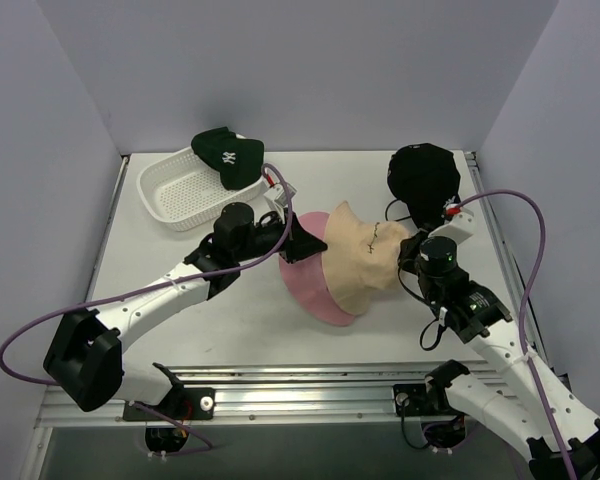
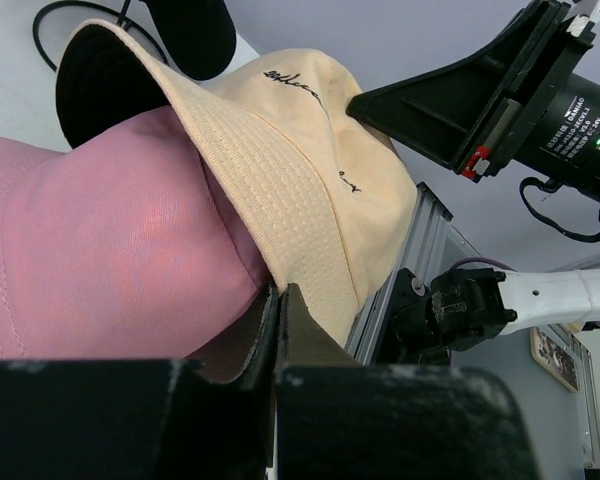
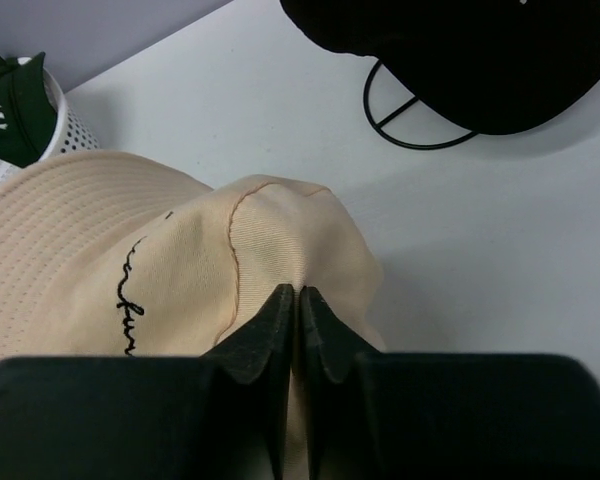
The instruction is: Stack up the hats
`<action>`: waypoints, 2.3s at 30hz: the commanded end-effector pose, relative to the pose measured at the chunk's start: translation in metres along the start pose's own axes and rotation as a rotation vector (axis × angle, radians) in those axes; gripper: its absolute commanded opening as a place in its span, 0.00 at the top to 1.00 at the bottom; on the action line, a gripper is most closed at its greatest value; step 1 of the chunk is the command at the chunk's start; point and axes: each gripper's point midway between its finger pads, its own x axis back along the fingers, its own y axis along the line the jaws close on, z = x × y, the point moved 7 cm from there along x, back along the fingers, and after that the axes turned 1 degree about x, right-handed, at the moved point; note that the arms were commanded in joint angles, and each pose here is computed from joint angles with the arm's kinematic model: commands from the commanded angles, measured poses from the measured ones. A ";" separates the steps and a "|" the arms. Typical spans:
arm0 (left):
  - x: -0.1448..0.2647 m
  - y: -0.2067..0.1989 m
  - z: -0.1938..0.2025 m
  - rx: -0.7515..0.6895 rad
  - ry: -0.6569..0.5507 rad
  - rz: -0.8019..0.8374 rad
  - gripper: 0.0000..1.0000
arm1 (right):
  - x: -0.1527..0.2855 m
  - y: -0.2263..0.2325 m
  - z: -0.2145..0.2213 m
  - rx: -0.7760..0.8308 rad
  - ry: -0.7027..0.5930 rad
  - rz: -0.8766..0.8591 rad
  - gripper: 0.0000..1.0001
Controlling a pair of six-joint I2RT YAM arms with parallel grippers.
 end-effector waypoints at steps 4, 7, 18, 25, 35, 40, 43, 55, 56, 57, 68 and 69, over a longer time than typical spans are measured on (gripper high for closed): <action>0.008 -0.010 -0.013 -0.037 -0.052 0.000 0.98 | 0.003 0.015 -0.021 0.000 -0.069 -0.092 1.00; 0.011 -0.013 -0.016 -0.040 -0.056 -0.012 0.96 | 0.009 0.024 -0.038 0.037 -0.079 -0.104 1.00; 0.025 -0.013 -0.026 -0.074 -0.091 -0.092 0.52 | 0.018 0.056 -0.058 0.084 -0.046 -0.260 1.00; 0.018 -0.005 -0.020 -0.064 -0.076 -0.101 0.51 | 0.019 0.069 -0.057 0.094 -0.039 -0.311 1.00; 0.028 0.008 -0.011 -0.049 -0.089 -0.189 0.98 | 0.035 0.087 -0.056 0.117 -0.052 -0.360 1.00; 0.031 0.015 -0.006 -0.030 -0.092 -0.229 0.98 | 0.039 0.089 -0.057 0.125 -0.064 -0.371 1.00; 0.035 0.018 -0.005 -0.019 -0.101 -0.259 0.98 | 0.041 0.090 -0.060 0.121 -0.076 -0.373 1.00; 0.050 0.030 -0.007 0.038 -0.118 -0.393 0.98 | 0.046 0.101 -0.066 0.151 -0.079 -0.439 1.00; 0.050 0.033 -0.006 0.039 -0.117 -0.414 0.98 | 0.045 0.103 -0.064 0.154 -0.071 -0.452 1.00; 0.050 0.036 -0.005 0.042 -0.110 -0.428 0.98 | 0.043 0.104 -0.060 0.164 -0.059 -0.453 1.00; 0.048 0.069 0.030 0.105 -0.037 -0.515 0.98 | 0.030 0.092 -0.039 0.182 -0.022 -0.376 0.86; 0.046 0.073 0.034 0.110 -0.027 -0.524 0.97 | 0.030 0.092 -0.039 0.181 -0.023 -0.375 0.82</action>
